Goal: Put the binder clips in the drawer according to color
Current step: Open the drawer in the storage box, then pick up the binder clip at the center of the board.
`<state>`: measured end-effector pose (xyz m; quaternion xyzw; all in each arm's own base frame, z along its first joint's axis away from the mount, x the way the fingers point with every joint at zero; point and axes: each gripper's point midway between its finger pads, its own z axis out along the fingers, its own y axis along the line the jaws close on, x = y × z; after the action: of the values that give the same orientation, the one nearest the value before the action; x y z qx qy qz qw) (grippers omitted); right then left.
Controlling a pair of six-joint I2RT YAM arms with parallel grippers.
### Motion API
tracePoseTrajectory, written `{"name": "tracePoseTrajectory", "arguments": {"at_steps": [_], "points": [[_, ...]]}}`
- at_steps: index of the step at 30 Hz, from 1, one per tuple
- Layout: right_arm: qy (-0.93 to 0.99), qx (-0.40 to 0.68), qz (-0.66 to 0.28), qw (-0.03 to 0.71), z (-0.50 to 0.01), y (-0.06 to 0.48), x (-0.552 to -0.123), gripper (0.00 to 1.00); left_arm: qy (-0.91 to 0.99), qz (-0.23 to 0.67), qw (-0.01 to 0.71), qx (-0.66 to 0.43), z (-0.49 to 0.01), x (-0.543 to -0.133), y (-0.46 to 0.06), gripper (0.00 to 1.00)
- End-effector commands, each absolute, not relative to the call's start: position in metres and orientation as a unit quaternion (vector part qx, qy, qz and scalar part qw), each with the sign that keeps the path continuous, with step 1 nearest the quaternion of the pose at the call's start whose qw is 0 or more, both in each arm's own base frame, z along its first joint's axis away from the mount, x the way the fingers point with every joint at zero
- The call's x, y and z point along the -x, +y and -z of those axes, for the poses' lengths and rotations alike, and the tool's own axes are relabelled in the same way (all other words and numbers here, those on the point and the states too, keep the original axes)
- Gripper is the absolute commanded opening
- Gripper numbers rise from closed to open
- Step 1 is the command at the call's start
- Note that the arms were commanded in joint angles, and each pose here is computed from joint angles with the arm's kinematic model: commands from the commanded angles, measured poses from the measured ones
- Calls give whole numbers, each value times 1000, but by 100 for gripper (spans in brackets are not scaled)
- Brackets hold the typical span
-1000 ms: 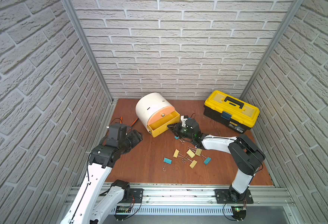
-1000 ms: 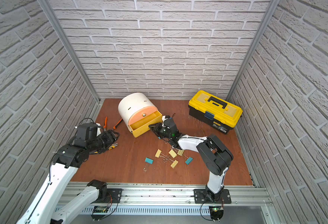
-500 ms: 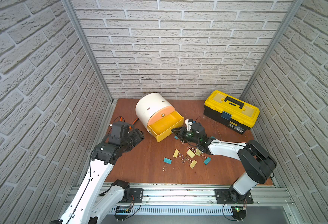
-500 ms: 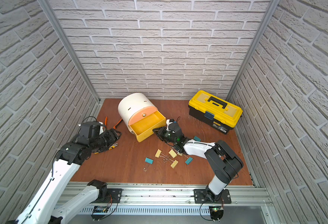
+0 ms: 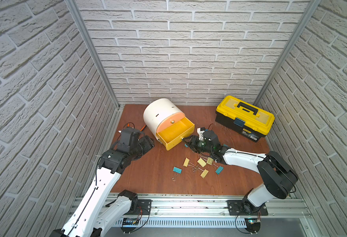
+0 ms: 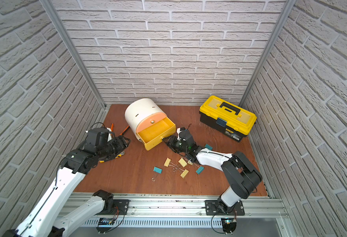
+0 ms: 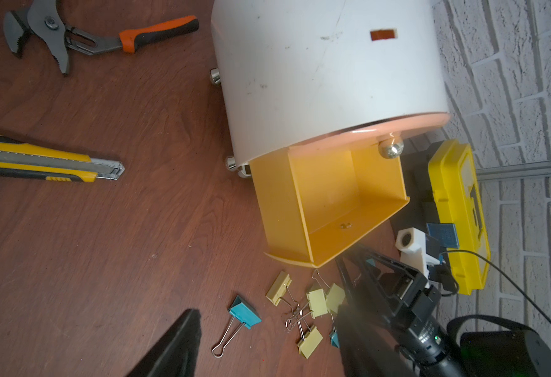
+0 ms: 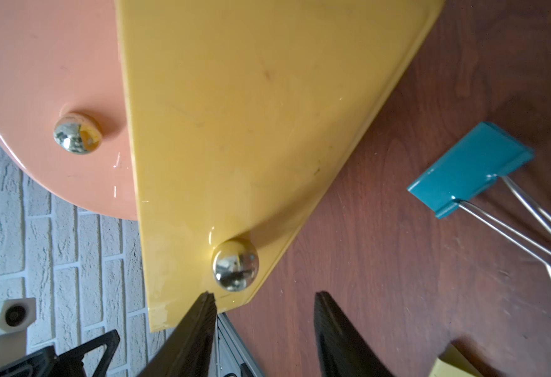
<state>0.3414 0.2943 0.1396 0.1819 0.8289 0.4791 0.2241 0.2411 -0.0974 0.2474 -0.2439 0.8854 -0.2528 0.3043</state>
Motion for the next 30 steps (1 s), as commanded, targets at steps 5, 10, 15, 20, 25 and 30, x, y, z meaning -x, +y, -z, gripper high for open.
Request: {"name": "tracePoseTrajectory", "arguments": {"at_steps": [5,10,15,20,25,30], "points": [[856,-146,-433,243,-153,271,-320,59,871,263,336,245,-262,-248,-97,70],[905,-112,-329,245,-152,236,-304,59,874,254,337,239,-260,-247,-97,70],[943,-72,-221,239,-147,195,-285,60,882,247,331,229,-250,-246,-104,70],[961,-60,-146,226,-135,158,-269,61,887,243,324,221,-238,-246,-114,70],[973,-68,-113,191,-113,139,-259,61,891,241,318,216,-228,-244,-124,70],[979,-82,-92,163,-93,131,-255,62,894,241,315,211,-222,-243,-130,70]]}}
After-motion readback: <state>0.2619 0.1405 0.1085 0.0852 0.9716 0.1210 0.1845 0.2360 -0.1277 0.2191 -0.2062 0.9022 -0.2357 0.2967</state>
